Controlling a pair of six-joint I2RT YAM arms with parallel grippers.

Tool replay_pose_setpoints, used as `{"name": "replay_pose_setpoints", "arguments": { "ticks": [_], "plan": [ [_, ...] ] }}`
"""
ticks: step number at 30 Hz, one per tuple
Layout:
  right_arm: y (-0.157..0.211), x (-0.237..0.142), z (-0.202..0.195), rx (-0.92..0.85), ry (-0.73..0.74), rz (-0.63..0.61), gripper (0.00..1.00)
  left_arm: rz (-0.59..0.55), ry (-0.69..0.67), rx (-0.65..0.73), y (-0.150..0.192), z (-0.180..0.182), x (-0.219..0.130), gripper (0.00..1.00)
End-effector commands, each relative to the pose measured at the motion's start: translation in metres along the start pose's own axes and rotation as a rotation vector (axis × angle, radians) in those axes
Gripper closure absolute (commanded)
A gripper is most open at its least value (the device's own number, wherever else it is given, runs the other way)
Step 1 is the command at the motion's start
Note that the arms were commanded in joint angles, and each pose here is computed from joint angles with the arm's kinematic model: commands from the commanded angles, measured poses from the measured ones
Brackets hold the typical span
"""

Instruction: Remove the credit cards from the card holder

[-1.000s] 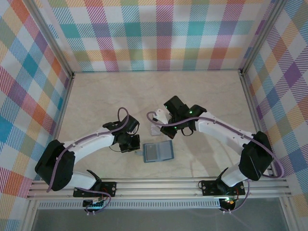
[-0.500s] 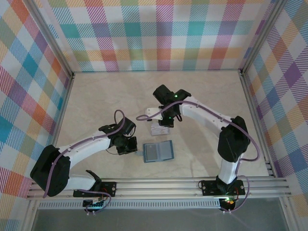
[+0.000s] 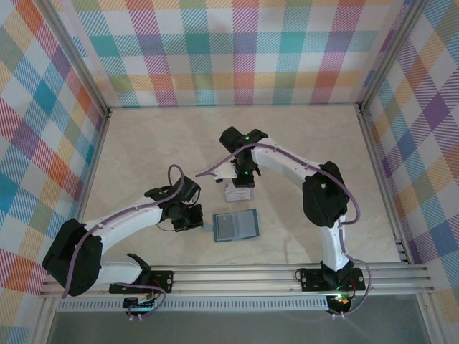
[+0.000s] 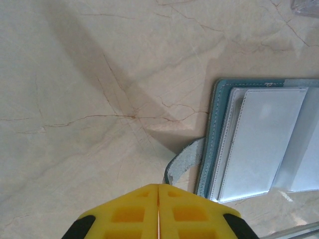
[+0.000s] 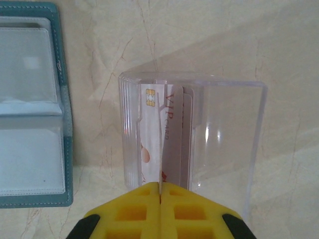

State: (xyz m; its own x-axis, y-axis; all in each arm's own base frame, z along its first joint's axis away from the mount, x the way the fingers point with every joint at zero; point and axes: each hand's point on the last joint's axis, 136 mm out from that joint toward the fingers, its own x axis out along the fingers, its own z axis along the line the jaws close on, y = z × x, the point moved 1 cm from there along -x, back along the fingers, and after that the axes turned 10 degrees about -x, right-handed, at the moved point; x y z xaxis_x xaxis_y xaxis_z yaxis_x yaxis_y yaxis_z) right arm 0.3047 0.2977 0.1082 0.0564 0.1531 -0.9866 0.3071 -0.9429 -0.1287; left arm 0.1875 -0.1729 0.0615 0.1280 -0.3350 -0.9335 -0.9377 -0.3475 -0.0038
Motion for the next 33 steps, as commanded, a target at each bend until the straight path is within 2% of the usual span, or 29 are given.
{"name": "replay_pose_setpoints", "arguments": {
  "ticks": [1,7,11,15,17,27,33],
  "plan": [
    [-0.001,0.000,0.005,-0.020,-0.054,-0.007,1.00,0.007,-0.005,0.002,0.002,0.008,-0.002,0.91],
    [-0.002,0.009,0.011,-0.012,-0.105,-0.007,0.99,0.008,-0.006,-0.002,0.001,0.009,-0.001,0.91],
    [-0.004,0.012,0.011,-0.011,-0.115,-0.016,0.93,0.009,-0.004,-0.004,0.001,0.010,-0.001,0.91],
    [-0.001,0.012,-0.010,0.008,-0.016,0.014,0.74,0.007,-0.004,-0.004,0.001,0.011,-0.002,0.91],
    [0.000,0.007,-0.020,0.015,0.046,0.026,0.71,0.006,-0.001,-0.005,0.001,0.010,-0.002,0.91],
    [-0.007,-0.032,-0.032,0.085,0.207,-0.048,0.68,0.034,0.052,0.004,0.003,-0.002,-0.003,0.91],
    [-0.013,-0.055,-0.033,0.334,0.283,-0.159,0.63,0.047,0.110,0.015,0.001,-0.019,-0.009,0.91]
  ]
}}
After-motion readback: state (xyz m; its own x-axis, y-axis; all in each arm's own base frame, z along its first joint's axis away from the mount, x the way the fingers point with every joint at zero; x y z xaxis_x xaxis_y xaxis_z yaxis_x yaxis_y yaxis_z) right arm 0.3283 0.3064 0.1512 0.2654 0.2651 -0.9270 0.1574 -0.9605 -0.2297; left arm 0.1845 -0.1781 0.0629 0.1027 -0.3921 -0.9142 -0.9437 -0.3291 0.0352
